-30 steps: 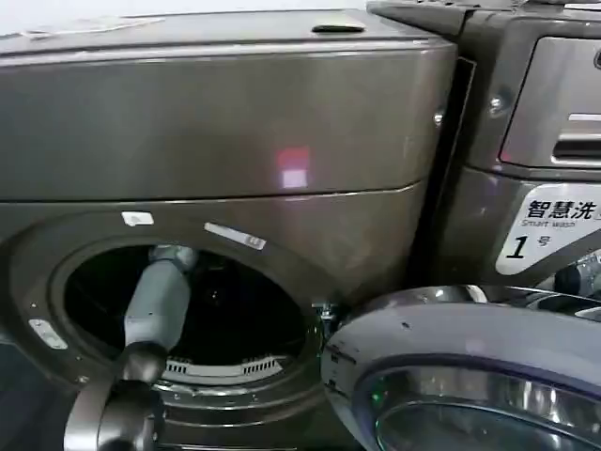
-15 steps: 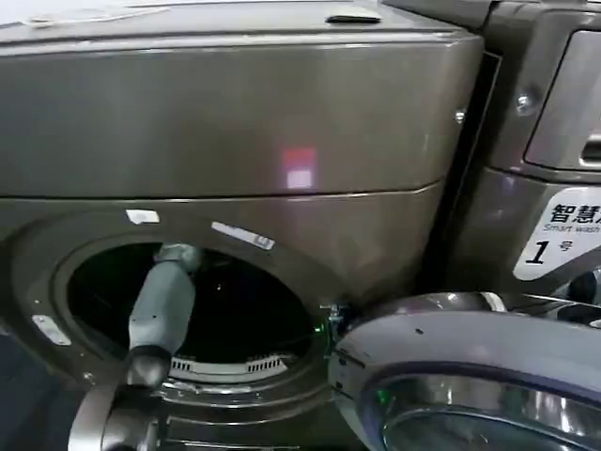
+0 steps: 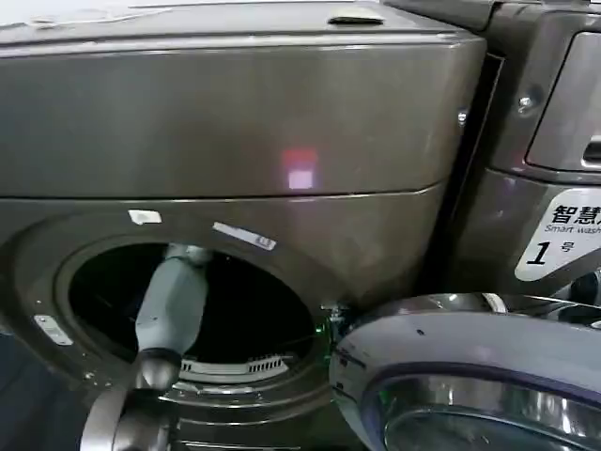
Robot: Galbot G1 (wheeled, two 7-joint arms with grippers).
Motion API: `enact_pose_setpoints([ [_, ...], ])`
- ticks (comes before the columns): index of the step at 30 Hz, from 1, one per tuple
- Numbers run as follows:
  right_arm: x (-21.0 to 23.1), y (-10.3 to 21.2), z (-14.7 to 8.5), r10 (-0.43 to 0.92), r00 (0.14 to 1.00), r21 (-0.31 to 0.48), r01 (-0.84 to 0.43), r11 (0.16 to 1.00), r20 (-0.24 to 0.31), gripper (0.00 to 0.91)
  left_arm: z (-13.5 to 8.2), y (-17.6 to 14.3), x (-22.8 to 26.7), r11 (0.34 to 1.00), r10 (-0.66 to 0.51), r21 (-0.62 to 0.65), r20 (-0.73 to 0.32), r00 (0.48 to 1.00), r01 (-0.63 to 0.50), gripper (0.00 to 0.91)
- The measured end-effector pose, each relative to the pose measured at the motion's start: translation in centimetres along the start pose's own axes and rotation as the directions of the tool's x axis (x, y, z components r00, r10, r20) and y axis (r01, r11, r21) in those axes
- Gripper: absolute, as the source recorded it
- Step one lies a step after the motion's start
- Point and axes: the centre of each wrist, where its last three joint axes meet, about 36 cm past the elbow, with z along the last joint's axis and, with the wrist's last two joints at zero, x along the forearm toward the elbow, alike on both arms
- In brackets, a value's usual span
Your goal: Grasp the clothes from the dryer.
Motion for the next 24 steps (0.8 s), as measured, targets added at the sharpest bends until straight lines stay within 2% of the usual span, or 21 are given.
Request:
enact_pose_setpoints([
  [5,-0.2,-0.2,0.0,0.003,1.0,0.008,-0.003,1.0,0.006,0.907,-0.6,-1.6,0.2,0.963,-0.159,0.236,0.106,0.981,0.131,0.0],
  [8,-0.3,-0.3,-0.1,0.007,1.0,0.012,-0.007,1.0,0.009,0.907,-0.8,-2.9,0.4,0.906,-0.243,0.386,0.139,0.96,0.173,0.0],
  [12,-0.1,-0.8,-0.1,0.021,1.0,0.021,-0.021,1.0,0.006,0.907,-0.4,-4.4,0.9,0.81,-0.323,0.549,0.123,0.938,0.207,0.0],
  [17,-0.2,-1.4,-0.3,0.043,0.999,0.028,-0.043,0.999,0.004,0.907,-0.1,-5.5,1.2,0.706,-0.385,0.667,0.08,0.919,0.238,0.0],
  [24,0.1,-2.0,-0.3,0.062,0.998,0.037,-0.062,0.997,-0.003,0.907,0.3,-6.4,1.4,0.629,-0.413,0.733,0.034,0.91,0.259,0.0],
])
